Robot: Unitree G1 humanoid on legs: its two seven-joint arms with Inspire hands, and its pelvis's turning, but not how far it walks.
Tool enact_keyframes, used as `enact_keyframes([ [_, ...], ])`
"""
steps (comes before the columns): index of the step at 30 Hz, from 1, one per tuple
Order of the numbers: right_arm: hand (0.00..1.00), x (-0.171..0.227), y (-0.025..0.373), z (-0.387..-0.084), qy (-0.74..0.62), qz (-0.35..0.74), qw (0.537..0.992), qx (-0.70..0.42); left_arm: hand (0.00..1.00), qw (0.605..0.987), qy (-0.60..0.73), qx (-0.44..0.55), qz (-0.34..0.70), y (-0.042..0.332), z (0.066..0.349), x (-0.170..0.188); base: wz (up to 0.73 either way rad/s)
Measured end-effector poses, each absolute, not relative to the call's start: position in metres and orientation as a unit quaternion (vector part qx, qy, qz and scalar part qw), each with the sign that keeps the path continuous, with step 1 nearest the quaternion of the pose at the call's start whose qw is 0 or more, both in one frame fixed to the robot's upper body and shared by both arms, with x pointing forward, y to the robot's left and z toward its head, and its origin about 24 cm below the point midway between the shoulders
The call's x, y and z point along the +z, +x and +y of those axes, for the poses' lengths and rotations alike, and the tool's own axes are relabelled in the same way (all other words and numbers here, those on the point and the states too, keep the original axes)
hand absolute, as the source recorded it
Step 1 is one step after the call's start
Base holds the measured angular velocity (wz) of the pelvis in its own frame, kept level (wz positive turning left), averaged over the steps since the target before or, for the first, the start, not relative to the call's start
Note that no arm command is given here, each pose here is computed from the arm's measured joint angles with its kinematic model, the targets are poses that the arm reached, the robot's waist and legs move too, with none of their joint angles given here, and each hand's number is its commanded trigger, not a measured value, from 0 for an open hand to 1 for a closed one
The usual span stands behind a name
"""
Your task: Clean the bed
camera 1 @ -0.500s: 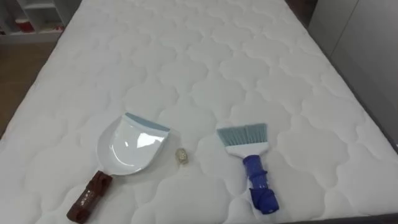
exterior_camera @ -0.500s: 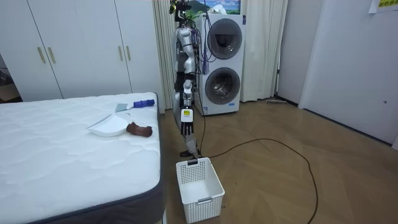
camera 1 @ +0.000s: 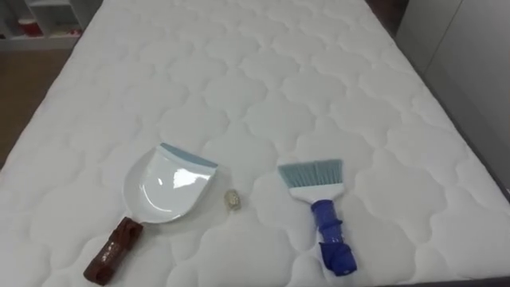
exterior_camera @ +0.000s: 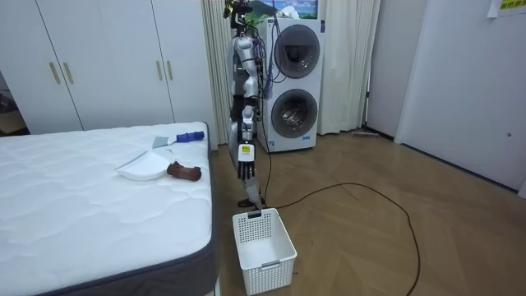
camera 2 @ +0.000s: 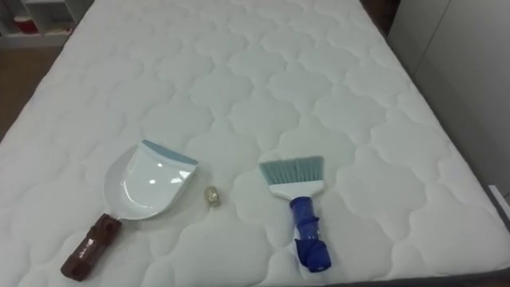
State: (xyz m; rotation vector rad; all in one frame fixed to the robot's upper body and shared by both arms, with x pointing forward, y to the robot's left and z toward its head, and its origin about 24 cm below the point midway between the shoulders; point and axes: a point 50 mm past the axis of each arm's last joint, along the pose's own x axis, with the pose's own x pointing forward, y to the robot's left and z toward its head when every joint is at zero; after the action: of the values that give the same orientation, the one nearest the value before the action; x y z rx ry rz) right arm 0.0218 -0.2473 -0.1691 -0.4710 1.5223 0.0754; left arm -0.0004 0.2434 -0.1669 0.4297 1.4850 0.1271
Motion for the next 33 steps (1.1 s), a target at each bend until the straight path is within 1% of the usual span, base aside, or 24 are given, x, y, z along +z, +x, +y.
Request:
enact_keyframes([
  [5,0.00,-0.169,0.022,-0.247,-0.209,0.679,0.703,0.030,0.00,0.721,0.220,0.088,0.651,0.006,0.248,-0.164,0.01],
  [8,0.00,-0.169,0.022,-0.247,-0.206,0.678,0.705,0.025,0.00,0.739,0.240,0.121,0.618,0.021,0.253,-0.160,0.15],
  [14,0.00,-0.168,0.026,-0.249,-0.209,0.666,0.716,0.023,0.00,0.773,0.268,0.218,0.531,0.053,0.271,-0.144,0.03],
  [17,0.00,-0.168,0.024,-0.251,-0.208,0.666,0.716,0.020,0.00,0.794,0.288,0.261,0.467,0.075,0.279,-0.129,0.06],
  [19,0.00,-0.166,0.028,-0.254,-0.210,0.657,0.724,0.016,0.00,0.807,0.299,0.285,0.422,0.088,0.280,-0.120,0.00],
  [23,0.00,-0.165,0.034,-0.256,-0.215,0.646,0.732,0.017,0.00,0.822,0.317,0.301,0.366,0.108,0.280,-0.106,0.05],
  [25,0.00,-0.165,0.037,-0.256,-0.217,0.642,0.735,0.019,0.00,0.834,0.328,0.302,0.326,0.121,0.276,-0.096,0.07],
  [33,0.00,-0.164,0.041,-0.255,-0.218,0.630,0.745,0.022,0.00,0.849,0.331,0.305,0.278,0.141,0.270,-0.087,0.00],
])
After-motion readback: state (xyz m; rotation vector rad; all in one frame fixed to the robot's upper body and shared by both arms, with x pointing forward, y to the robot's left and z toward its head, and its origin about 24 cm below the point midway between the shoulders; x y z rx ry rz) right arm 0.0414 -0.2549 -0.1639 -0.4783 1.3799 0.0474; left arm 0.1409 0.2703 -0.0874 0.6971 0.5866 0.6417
